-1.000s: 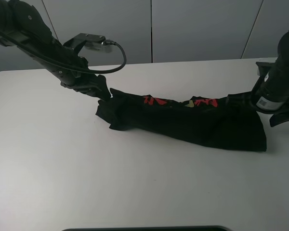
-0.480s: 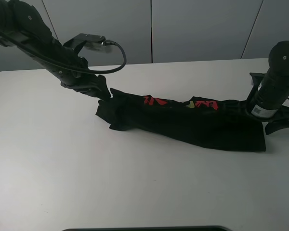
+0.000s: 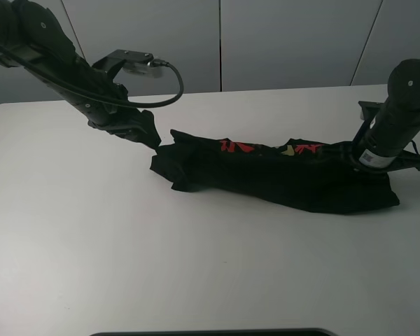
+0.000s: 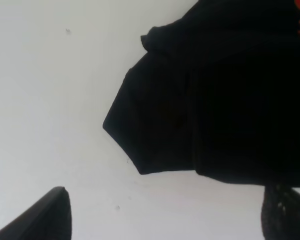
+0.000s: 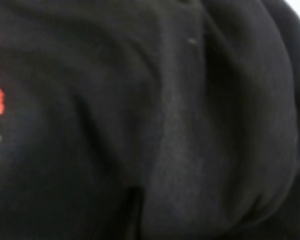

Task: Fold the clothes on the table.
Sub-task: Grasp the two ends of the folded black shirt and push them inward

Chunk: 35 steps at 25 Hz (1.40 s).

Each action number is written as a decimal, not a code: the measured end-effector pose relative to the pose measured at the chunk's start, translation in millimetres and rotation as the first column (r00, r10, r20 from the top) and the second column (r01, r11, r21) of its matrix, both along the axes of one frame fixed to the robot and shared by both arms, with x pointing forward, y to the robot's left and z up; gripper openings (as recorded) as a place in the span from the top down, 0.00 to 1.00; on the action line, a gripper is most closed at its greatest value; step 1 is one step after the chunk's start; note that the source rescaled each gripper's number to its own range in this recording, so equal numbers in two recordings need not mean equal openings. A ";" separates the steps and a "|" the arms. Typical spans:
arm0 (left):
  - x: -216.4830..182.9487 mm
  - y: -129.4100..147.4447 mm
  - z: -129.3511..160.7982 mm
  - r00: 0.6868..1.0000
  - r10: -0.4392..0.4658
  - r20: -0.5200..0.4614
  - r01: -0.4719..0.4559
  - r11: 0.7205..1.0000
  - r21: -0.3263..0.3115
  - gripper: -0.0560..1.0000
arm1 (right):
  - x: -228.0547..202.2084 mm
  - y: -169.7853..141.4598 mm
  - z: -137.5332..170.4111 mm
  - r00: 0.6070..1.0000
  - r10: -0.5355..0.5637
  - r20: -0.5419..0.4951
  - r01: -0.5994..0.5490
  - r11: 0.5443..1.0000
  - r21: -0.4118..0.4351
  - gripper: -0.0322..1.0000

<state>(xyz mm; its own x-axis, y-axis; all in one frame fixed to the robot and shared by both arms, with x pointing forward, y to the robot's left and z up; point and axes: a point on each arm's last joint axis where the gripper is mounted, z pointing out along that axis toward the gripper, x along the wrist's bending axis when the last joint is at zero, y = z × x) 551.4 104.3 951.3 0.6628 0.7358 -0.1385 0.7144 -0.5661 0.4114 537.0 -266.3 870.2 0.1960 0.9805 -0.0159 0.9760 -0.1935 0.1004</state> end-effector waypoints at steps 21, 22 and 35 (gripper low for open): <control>0.1 0.4 -0.1 1.000 -0.003 0.002 0.003 1.000 0.005 0.02 | -1.5 -5.1 0.2 0.998 0.065 -0.026 -0.066 0.997 -0.040 0.08; 0.1 0.4 -0.1 1.000 -0.003 0.002 0.003 1.000 0.005 0.02 | -1.5 -5.1 0.2 0.998 0.065 -0.026 -0.066 0.997 -0.040 0.04; 0.1 0.4 -0.1 1.000 -0.003 0.002 0.003 1.000 0.005 0.02 | -1.4 -5.4 0.2 0.997 0.075 -0.026 -0.077 0.996 -0.044 0.01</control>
<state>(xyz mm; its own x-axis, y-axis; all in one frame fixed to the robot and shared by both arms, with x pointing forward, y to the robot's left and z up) 551.5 104.7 951.2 0.6651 0.7348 -0.1333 0.7119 -0.5699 0.4102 535.6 -271.6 870.4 0.1200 0.9907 -0.0643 0.9900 -0.1145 0.0829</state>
